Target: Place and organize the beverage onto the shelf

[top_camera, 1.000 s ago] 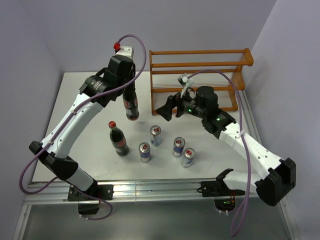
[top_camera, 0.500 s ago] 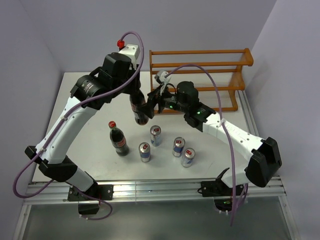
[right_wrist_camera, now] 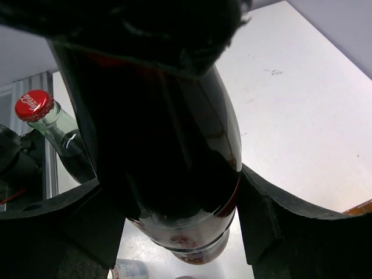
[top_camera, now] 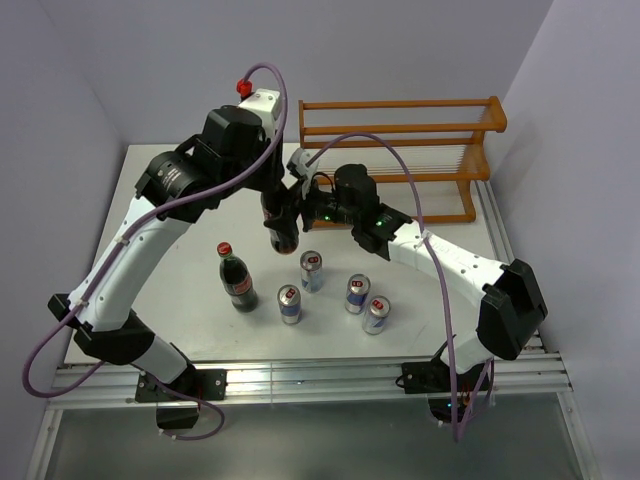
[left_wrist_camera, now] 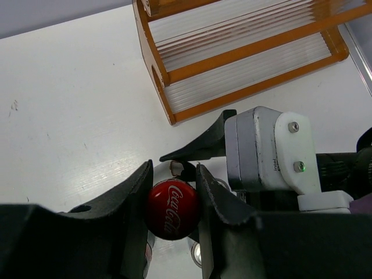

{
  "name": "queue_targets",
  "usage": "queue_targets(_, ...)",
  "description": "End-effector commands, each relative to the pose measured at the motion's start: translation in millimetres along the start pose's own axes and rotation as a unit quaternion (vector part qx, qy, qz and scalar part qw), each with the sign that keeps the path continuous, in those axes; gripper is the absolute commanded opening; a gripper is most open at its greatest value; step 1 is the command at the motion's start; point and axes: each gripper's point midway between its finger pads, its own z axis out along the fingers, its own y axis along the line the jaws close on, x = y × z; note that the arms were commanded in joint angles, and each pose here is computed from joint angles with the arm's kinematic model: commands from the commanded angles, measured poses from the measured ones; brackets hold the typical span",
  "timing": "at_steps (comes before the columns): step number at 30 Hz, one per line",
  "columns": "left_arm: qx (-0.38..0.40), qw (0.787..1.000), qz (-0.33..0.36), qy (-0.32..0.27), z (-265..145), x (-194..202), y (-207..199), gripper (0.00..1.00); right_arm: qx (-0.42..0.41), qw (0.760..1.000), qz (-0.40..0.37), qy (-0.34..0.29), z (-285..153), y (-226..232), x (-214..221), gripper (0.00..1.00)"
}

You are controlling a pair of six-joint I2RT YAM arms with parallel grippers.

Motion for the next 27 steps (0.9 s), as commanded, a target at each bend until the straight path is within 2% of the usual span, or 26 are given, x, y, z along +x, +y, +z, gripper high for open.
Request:
queue_targets(1, 0.051, 0.981, -0.055, -0.177, -64.5, -92.2, -8.9, 0.00, -0.007, 0.998, -0.035, -0.049, 2.3, 2.6, -37.2, 0.48)
queue_targets(2, 0.050, 0.981, -0.057, -0.179, -66.0, -92.9, -7.9, 0.00, -0.010, 0.997, -0.040, -0.060, 2.2, 3.9, -43.1, 0.22)
queue_targets(3, 0.049, 0.980, -0.061, -0.183, -68.3, -93.9, -6.8, 0.01, -0.012, 0.997, -0.042, -0.068, 1.3, 6.0, -48.1, 0.07)
queue_targets(4, 0.043, 0.979, -0.064, -0.190, -69.0, -96.8, -4.3, 0.03, -0.013, 0.996, -0.042, -0.077, 0.7, 7.9, -53.2, 0.00)
queue_targets(5, 0.042, 0.978, -0.066, -0.193, -70.3, -97.8, -3.4, 0.07, -0.014, 0.994, -0.050, -0.093, -1.3, 11.0, -64.1, 0.00)
queue_targets(6, 0.039, 0.977, -0.069, -0.198, -72.9, -98.7, -1.5, 0.20, -0.011, 0.993, -0.052, -0.102, -2.4, 11.9, -70.5, 0.00)
queue_targets(8, 0.033, 0.973, -0.079, -0.216, -76.8, -104.8, 2.2, 0.37, -0.018, 0.990, -0.057, -0.125, -5.0, 20.5, -87.6, 0.00)
queue_targets(9, 0.033, 0.971, -0.083, -0.220, -80.3, -103.1, 4.6, 0.50, -0.021, 0.988, -0.063, -0.142, -10.6, 25.2, -99.5, 0.00)
queue_targets(11, 0.030, 0.966, -0.094, -0.238, -86.5, -109.0, 7.8, 0.61, -0.024, 0.983, -0.058, -0.175, -18.2, 34.0, -119.1, 0.00)
queue_targets(12, 0.030, 0.964, -0.103, -0.243, -90.0, -109.6, 9.4, 0.73, -0.018, 0.980, -0.055, -0.192, -25.2, 37.2, -130.8, 0.00)
queue_targets(15, 0.035, 0.958, -0.117, -0.261, -97.3, -113.8, 11.1, 0.83, -0.010, 0.970, -0.050, -0.236, -39.6, 43.1, -156.6, 0.00)
queue_targets(17, 0.038, 0.954, -0.123, -0.269, -100.4, -115.6, 11.6, 0.87, -0.005, 0.967, -0.051, -0.251, -46.9, 43.7, -168.2, 0.00)
queue_targets(20, 0.028, 0.950, -0.134, -0.280, -106.7, -115.7, 18.5, 0.99, 0.018, 0.964, -0.050, -0.261, -53.4, 38.4, -179.1, 0.00)
queue_targets(27, -0.055, 0.945, -0.162, -0.280, -99.1, -86.3, 55.2, 0.99, 0.113, 0.955, -0.055, -0.268, -73.2, 10.5, -196.6, 0.00)
